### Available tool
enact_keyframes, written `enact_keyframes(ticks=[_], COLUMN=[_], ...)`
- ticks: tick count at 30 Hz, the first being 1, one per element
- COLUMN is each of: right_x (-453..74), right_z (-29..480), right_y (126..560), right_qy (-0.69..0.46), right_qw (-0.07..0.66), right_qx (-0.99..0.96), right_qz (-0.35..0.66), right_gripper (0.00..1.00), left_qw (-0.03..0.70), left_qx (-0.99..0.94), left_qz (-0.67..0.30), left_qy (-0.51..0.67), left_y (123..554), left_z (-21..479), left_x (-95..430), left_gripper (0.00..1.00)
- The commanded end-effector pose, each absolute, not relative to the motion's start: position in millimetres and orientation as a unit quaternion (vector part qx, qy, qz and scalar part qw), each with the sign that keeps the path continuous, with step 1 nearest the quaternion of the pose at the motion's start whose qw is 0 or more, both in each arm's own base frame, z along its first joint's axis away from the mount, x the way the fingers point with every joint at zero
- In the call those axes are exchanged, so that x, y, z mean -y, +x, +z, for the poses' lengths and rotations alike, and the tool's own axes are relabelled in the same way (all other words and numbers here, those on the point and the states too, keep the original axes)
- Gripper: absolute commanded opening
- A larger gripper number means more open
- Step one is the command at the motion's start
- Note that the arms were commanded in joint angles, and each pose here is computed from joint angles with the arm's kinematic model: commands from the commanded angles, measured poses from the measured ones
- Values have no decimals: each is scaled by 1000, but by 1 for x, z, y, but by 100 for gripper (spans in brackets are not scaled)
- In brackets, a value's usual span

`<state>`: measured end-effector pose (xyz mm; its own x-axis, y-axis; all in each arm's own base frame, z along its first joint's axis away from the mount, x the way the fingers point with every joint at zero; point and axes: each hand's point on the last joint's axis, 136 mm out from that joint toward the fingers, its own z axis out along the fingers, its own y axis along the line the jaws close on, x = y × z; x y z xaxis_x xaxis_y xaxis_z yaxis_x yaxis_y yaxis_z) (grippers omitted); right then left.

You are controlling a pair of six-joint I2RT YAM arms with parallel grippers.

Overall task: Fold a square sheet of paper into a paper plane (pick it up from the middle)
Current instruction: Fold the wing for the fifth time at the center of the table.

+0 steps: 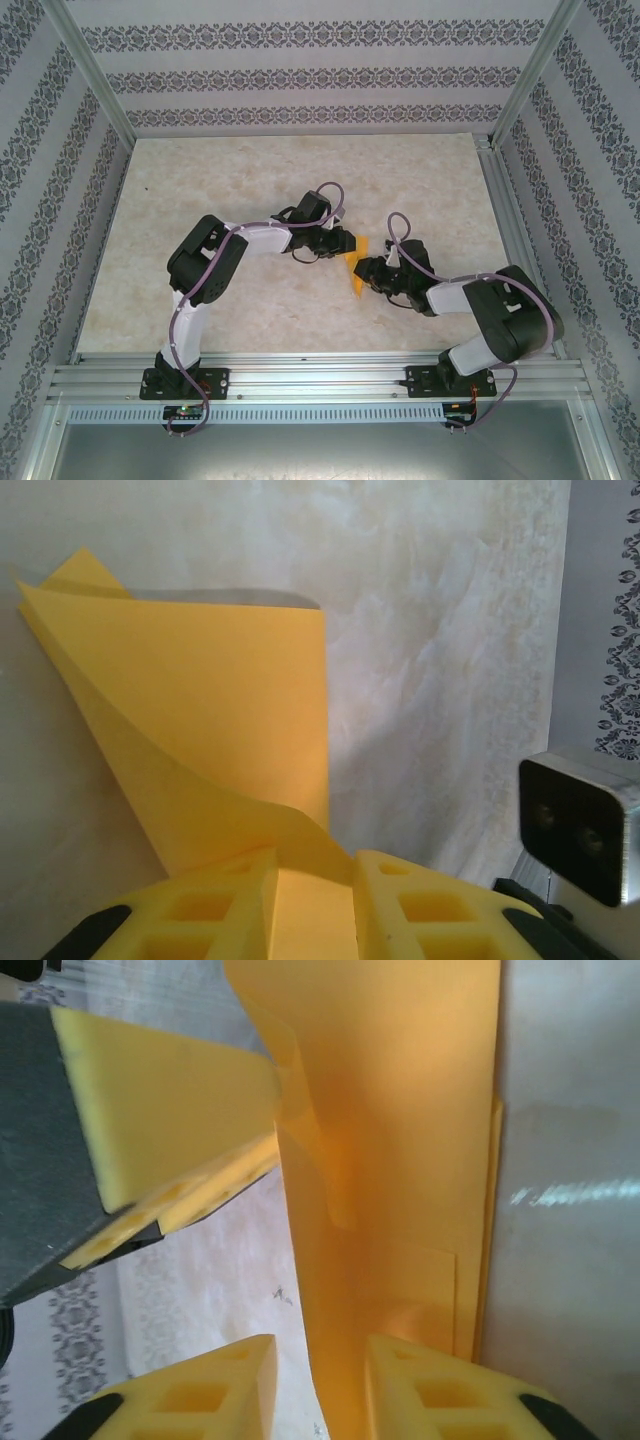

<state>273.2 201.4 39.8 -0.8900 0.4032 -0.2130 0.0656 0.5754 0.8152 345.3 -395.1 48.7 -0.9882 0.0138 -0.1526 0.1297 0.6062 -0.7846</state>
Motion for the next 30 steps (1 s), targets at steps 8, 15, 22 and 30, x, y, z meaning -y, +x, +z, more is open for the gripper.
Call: enact_keyframes(ticks=[8,15,22,30], right_x=[-175,-187,-198,-204], right_z=[30,34,33,29], right_y=[274,282,287,291], right_qy=[63,54,43,37], right_qw=[194,194,186,181], right_qx=[-942,-940,-939,-941], right_qz=[266,277,287,285], right_gripper=[41,57,59,56], left_qw=[93,93,91,91], left_qx=[-878,-878,-878,-878], left_qz=[-466,-467,-467,-467], left_qy=[50,51,51,53], left_y=[353,353,352,352], left_z=[77,78,78,79], left_x=[407,406,407,407], left_gripper=[28,28,28,28])
